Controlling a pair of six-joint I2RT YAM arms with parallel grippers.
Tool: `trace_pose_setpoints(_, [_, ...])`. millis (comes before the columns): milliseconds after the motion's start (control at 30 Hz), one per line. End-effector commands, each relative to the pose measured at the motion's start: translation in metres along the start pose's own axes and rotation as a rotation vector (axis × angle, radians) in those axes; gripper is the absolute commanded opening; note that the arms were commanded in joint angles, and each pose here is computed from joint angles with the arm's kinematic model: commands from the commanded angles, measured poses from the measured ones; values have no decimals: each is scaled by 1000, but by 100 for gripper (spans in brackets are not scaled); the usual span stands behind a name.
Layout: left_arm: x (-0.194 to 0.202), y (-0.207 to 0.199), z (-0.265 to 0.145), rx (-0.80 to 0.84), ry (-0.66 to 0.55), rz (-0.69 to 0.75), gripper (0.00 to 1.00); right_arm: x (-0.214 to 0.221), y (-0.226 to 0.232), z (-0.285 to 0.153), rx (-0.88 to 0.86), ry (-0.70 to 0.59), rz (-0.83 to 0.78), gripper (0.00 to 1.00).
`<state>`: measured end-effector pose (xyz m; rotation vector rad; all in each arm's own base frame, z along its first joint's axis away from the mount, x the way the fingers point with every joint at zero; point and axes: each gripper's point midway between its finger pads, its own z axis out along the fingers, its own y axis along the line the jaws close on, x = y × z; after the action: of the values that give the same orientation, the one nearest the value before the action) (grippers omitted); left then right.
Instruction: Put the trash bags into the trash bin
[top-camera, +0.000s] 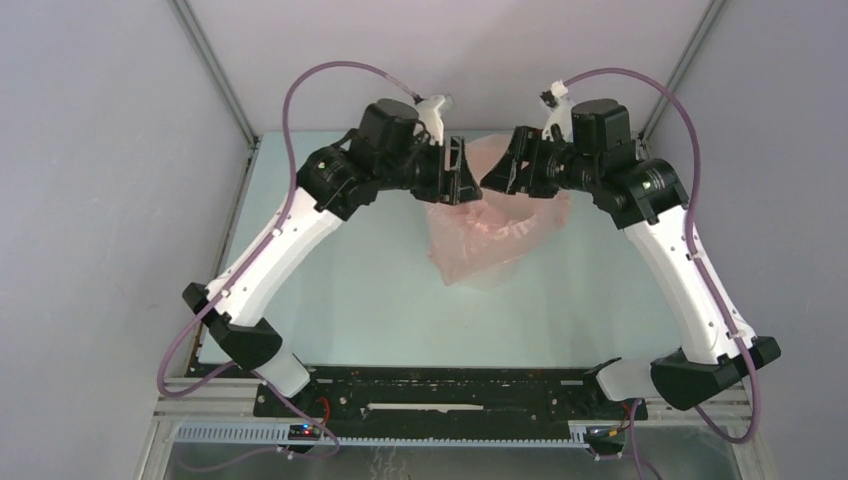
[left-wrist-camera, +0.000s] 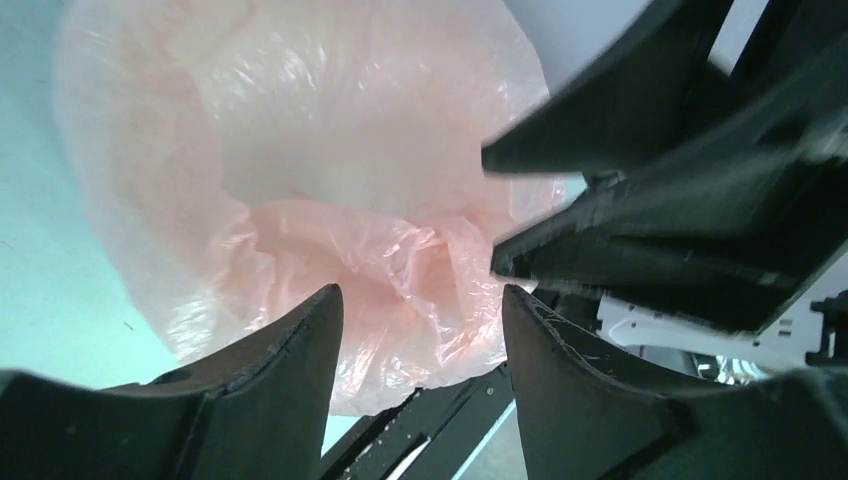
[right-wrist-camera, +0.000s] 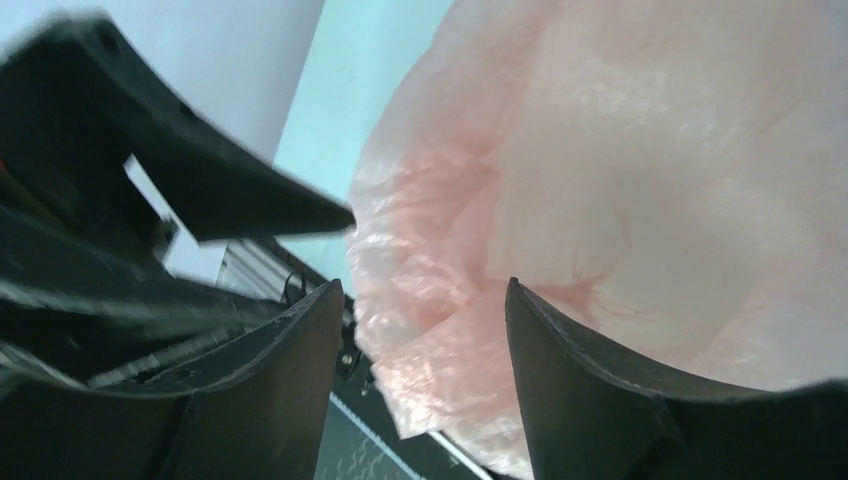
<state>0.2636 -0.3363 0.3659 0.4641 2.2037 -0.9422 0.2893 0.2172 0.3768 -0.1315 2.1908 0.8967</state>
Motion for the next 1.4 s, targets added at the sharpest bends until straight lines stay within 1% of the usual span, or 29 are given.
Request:
trace_pose_setpoints(0, [-34,1,-48,-4,-133,-40,65,25,18,0,-62,37,-73,67])
trace_pose_setpoints(100, [-36,25,-58,-48,-175,-108,64,44,21,8,-67,47,-97,64])
trace_pose_setpoints(200, [-24,44,-55,-52,-168,-189,65,55,3,23,3,33,-115,60])
trace_pose_setpoints(333, [-8,52,-47,-38,-154,-258,67,66,-39,44,172,43,-105,46])
trace_pose_setpoints(433, [-1,55,-43,-31,-153,-287,68,65,-46,48,197,46,-110,45])
trace_pose_setpoints(500, [4,58,-40,-35,-144,-303,68,60,-38,44,162,44,-84,46])
trace_pose_setpoints(567, [7,59,-39,-38,-143,-309,69,54,-28,35,130,26,-70,50])
trace_pose_setpoints(700, [9,61,-37,-42,-139,-312,72,36,-10,11,70,-22,-64,66])
trace_pose_setpoints(767, [10,61,-35,-35,-133,-314,73,26,-11,5,69,-50,-65,73])
trace_pose_setpoints(867, [11,60,-29,-23,-115,-321,73,15,-24,11,106,-71,-74,74])
trace_pose_setpoints(933, [15,61,-22,-19,-91,-330,73,13,-30,19,127,-51,-74,70])
trace_pose_setpoints(1000, [20,64,-16,-24,-67,-337,72,18,-29,29,126,-18,-84,61])
trace_pose_setpoints(1133, [34,75,-3,-54,-27,-352,69,40,-26,44,122,24,-103,56])
trace_pose_setpoints(1233, [37,77,6,-50,-2,-363,63,53,-42,57,163,32,-86,51])
trace_pose_setpoints(1367, [29,73,15,-27,3,-359,55,61,-67,84,241,43,-95,42])
